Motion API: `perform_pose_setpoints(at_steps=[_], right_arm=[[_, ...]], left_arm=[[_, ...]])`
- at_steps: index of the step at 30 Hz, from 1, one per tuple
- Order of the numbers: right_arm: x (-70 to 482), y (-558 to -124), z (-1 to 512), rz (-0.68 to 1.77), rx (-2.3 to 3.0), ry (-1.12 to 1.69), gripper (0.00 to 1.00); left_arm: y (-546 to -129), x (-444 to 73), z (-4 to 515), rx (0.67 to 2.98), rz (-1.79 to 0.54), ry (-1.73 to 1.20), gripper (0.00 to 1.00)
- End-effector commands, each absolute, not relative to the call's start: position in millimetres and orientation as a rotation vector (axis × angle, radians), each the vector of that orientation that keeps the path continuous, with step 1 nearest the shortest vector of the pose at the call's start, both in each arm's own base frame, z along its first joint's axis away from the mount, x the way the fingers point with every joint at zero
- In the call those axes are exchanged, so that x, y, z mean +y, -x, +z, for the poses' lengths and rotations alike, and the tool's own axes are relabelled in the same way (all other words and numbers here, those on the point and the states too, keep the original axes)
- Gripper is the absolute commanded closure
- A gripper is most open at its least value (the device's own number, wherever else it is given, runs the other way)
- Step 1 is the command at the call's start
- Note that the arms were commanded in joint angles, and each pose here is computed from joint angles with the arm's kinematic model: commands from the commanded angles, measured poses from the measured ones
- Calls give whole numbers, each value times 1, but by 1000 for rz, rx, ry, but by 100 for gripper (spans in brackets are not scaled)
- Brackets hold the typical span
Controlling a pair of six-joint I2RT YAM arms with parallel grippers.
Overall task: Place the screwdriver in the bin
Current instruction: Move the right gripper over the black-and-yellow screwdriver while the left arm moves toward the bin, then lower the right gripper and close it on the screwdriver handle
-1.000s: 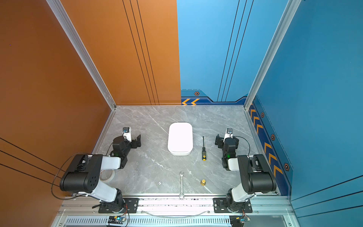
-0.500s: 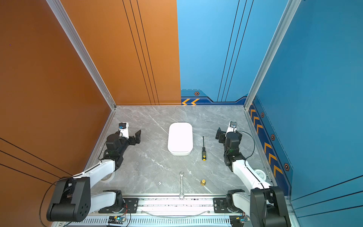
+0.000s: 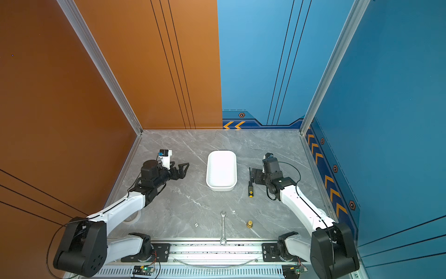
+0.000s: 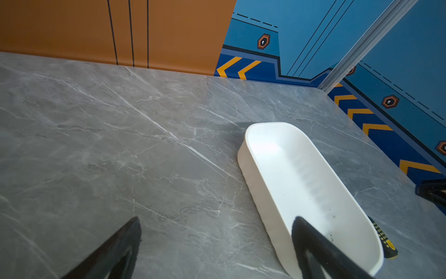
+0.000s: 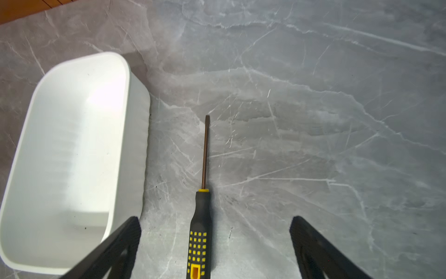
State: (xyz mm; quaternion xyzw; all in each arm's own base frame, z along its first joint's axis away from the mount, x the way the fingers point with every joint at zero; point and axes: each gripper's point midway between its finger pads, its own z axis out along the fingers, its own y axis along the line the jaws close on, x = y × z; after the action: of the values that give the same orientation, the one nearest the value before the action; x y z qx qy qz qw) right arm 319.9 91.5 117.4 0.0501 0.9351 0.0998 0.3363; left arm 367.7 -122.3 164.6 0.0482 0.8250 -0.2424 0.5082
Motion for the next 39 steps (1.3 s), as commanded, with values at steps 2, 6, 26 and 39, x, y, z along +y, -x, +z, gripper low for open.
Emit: perform_pose_setpoints(at_steps=[2, 6, 26, 39], right_arm=[[93, -298, 91, 238, 2540, -190, 6], [105, -292, 79, 234, 2574, -161, 6], [131, -304, 35, 118, 2692, -95, 26], [137, -308, 24, 91, 2737, -79, 49]], left_arm=[[-360, -145, 150, 2082, -736, -121, 2], [-359, -157, 138, 2128, -791, -148, 2], [-347, -175, 107, 2274, -833, -178, 2], [-343, -179, 107, 2295, -835, -198, 2]])
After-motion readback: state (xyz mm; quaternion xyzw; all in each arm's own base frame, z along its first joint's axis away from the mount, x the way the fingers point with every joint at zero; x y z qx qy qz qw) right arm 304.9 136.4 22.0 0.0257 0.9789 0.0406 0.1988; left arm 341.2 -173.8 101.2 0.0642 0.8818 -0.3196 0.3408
